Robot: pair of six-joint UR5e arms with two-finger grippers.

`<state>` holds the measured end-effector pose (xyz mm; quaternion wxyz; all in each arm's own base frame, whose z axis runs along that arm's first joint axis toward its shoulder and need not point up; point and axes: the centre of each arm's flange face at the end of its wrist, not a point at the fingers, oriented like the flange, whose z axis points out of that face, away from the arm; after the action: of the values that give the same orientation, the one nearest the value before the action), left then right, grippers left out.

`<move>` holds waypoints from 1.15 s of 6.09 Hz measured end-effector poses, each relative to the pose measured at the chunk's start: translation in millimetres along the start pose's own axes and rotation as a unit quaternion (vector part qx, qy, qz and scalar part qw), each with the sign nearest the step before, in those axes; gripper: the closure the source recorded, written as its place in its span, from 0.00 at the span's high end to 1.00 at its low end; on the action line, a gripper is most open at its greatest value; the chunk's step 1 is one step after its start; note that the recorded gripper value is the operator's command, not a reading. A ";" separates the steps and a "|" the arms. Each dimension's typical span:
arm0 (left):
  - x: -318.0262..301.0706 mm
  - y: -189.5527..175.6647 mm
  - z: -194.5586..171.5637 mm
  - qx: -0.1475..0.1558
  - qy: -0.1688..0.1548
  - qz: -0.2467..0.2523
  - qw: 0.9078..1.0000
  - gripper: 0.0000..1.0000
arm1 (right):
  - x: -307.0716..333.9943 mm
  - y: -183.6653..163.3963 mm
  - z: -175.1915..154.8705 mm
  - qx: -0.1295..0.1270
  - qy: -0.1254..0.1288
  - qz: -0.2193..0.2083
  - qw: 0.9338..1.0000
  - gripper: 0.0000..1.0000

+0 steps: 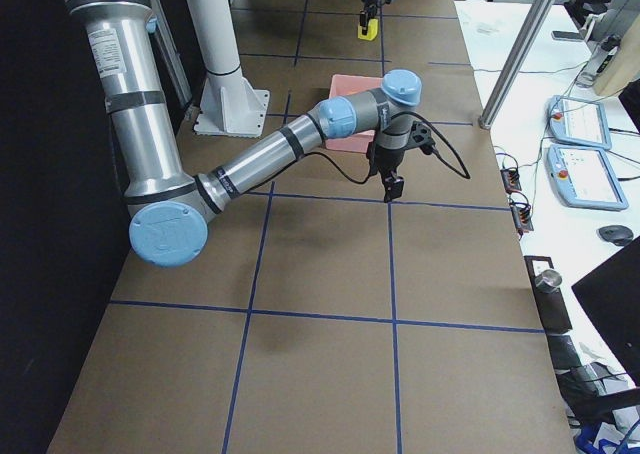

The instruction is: Place blocks into pink bin with both arms

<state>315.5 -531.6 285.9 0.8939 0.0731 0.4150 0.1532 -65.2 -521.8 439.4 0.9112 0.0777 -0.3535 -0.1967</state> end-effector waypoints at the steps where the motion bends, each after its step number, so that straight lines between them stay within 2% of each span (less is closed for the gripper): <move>1: 68.8 -27.8 -7.6 0.000 -0.005 -0.042 0.999 0.55 | 43.0 40.2 2.8 -0.008 0.004 -0.022 1.000 1.00; 2: 140.3 -59.4 0.6 0.003 -0.013 -0.081 0.997 0.59 | 76.7 71.8 5.6 -0.015 0.006 -0.036 0.999 1.00; 4: 258.4 -102.6 35.4 0.007 -0.027 -0.132 0.991 1.00 | 118.4 120.4 12.0 -0.022 -0.003 -0.034 0.999 1.00; 5: 277.1 -107.9 45.8 0.014 -0.027 -0.139 0.990 1.00 | 127.0 137.1 15.0 -0.022 -0.011 -0.028 0.999 1.00; 7: 267.1 -107.5 44.7 0.020 -0.027 -0.136 0.990 1.00 | 131.4 147.7 19.2 -0.025 -0.015 -0.004 1.000 0.99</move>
<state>535.2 -543.6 94.9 0.9156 0.0381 0.3997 0.0197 55.1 -441.7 575.6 0.9068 0.0530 -0.3614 -0.2104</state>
